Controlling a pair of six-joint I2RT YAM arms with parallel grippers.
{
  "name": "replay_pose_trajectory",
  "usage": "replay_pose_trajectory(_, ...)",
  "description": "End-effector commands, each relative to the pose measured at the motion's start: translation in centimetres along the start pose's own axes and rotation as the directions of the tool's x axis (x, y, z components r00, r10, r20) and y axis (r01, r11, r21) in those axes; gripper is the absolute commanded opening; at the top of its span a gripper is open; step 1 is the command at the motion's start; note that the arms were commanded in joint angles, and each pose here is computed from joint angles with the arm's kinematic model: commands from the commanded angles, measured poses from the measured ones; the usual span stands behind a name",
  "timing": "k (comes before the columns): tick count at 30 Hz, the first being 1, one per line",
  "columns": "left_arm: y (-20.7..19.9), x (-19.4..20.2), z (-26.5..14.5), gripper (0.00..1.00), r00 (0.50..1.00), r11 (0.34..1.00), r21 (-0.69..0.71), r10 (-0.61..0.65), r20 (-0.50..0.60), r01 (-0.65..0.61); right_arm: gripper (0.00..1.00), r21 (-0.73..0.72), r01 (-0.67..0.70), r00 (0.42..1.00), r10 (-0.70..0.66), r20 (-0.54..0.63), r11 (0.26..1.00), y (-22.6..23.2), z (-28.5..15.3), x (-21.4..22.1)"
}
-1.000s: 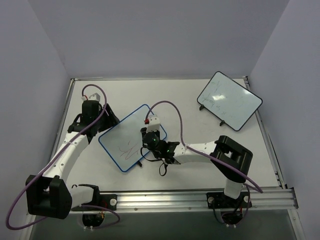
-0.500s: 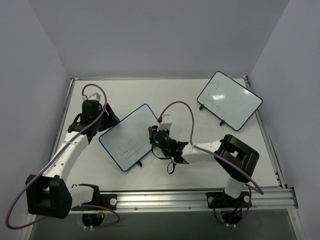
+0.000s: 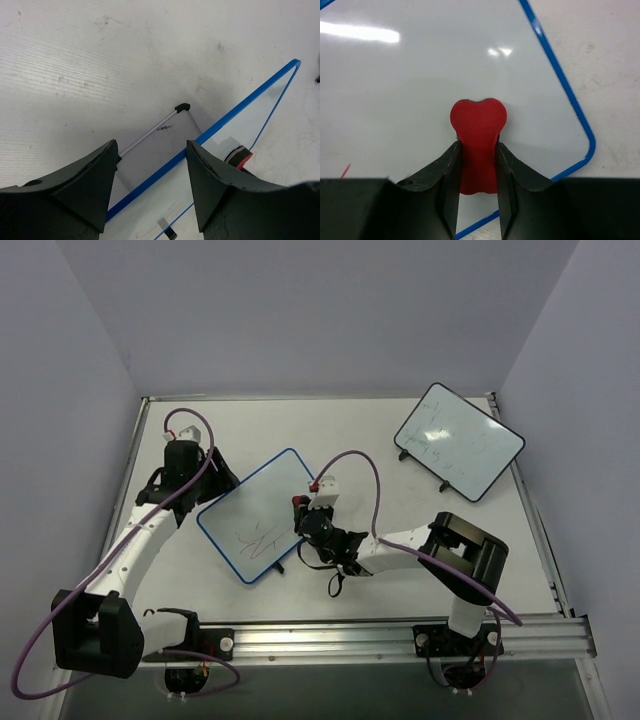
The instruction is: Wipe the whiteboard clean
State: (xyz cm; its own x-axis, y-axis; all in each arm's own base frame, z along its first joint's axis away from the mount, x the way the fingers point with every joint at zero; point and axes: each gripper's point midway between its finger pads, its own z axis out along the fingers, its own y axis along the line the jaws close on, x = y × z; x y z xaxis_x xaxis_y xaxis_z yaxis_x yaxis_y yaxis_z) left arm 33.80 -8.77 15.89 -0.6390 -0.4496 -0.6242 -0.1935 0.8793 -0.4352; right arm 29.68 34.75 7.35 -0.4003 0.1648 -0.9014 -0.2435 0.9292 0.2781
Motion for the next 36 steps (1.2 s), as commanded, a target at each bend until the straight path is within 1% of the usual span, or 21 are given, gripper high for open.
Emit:
replay_pose_trajectory(1,-0.8,0.8,-0.2,0.66,1.0,0.999,0.038,0.017,-0.026,-0.016,0.0,-0.128,0.029,0.992,-0.045,-0.122,0.991,4.1,-1.4,5.1)
replay_pose_trajectory(4,-0.8,0.9,-0.1,0.66,1.0,0.999,0.039,0.017,-0.027,-0.016,0.0,-0.147,0.036,0.992,-0.053,-0.113,0.989,5.3,-2.0,5.2)
replay_pose_trajectory(9,-0.9,1.0,-0.1,0.66,0.999,0.999,0.04,0.017,-0.028,-0.016,0.0,-0.135,0.022,0.994,-0.037,-0.107,0.991,4.9,-2.4,5.0)
replay_pose_trajectory(16,-1.0,1.1,0.0,0.66,0.999,0.999,0.043,0.015,-0.032,-0.013,0.0,-0.054,0.007,0.995,-0.013,-0.104,0.999,1.0,-2.2,5.0)
replay_pose_trajectory(21,-1.1,1.1,0.0,0.66,0.999,0.999,0.042,0.019,-0.031,-0.018,0.0,0.008,-0.028,0.996,0.028,-0.09,1.0,-2.2,-1.6,4.1)
replay_pose_trajectory(28,-1.2,1.0,0.0,0.66,0.999,0.999,0.041,0.019,-0.029,-0.018,0.0,0.061,-0.046,0.997,0.05,-0.066,0.997,-4.8,-1.8,2.9)
replay_pose_trajectory(33,-1.1,1.0,0.0,0.66,0.999,0.999,0.039,0.02,-0.031,-0.019,0.0,0.054,-0.039,0.997,0.042,-0.061,0.998,-4.5,-1.5,2.4)
replay_pose_trajectory(36,-1.1,1.1,0.1,0.66,0.999,0.999,0.037,0.02,-0.034,-0.018,0.0,0.031,-0.021,0.998,0.023,-0.06,0.999,-3.3,-1.2,2.3)
